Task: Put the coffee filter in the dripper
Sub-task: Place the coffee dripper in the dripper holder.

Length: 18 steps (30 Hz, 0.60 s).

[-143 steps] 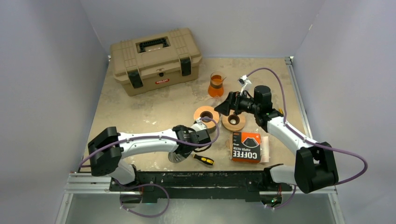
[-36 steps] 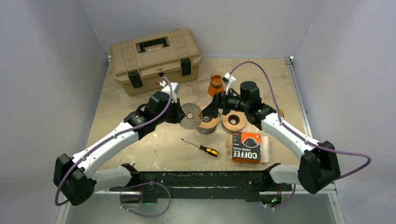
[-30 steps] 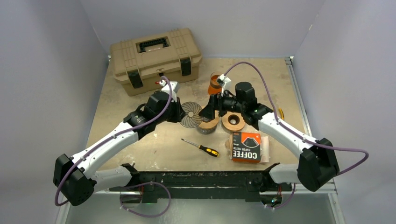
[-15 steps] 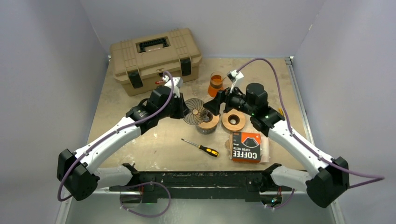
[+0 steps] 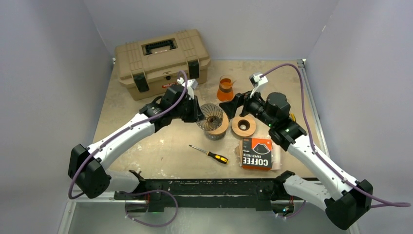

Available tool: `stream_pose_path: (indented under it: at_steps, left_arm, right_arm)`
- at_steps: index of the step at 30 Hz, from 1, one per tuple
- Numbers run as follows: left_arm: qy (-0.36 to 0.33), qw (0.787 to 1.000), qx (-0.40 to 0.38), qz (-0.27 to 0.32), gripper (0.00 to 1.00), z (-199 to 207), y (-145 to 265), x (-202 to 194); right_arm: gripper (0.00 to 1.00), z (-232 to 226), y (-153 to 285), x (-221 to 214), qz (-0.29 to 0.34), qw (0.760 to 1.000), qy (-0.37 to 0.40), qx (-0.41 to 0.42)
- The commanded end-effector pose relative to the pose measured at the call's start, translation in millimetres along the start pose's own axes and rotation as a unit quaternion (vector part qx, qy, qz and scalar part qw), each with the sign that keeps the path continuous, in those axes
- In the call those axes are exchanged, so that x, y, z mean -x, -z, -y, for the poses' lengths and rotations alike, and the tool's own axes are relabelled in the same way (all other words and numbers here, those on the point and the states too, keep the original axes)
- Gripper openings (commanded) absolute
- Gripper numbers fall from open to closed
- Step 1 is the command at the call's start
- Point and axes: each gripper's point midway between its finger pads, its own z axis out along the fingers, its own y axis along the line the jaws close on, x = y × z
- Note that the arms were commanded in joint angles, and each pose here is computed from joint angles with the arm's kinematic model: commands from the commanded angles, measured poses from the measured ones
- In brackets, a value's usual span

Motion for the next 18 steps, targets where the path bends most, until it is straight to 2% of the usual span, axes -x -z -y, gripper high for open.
stream_pose_path:
  at_steps: [1, 7, 18]
  left_arm:
    - [0.022, 0.998, -0.055, 0.01, 0.0, 30, 3, 19]
    - [0.029, 0.997, -0.075, -0.015, 0.0, 36, -10, 16]
    - [0.038, 0.995, -0.09, -0.019, 0.0, 44, -18, 21]
  right_arm:
    - [0.99, 3, 4, 17, 0.034, 0.999, 0.016, -0.014]
    - [0.99, 5, 2, 14, 0.029, 0.999, 0.019, -0.017]
    - [0.99, 12, 0, 9, 0.025, 0.999, 0.02, -0.031]
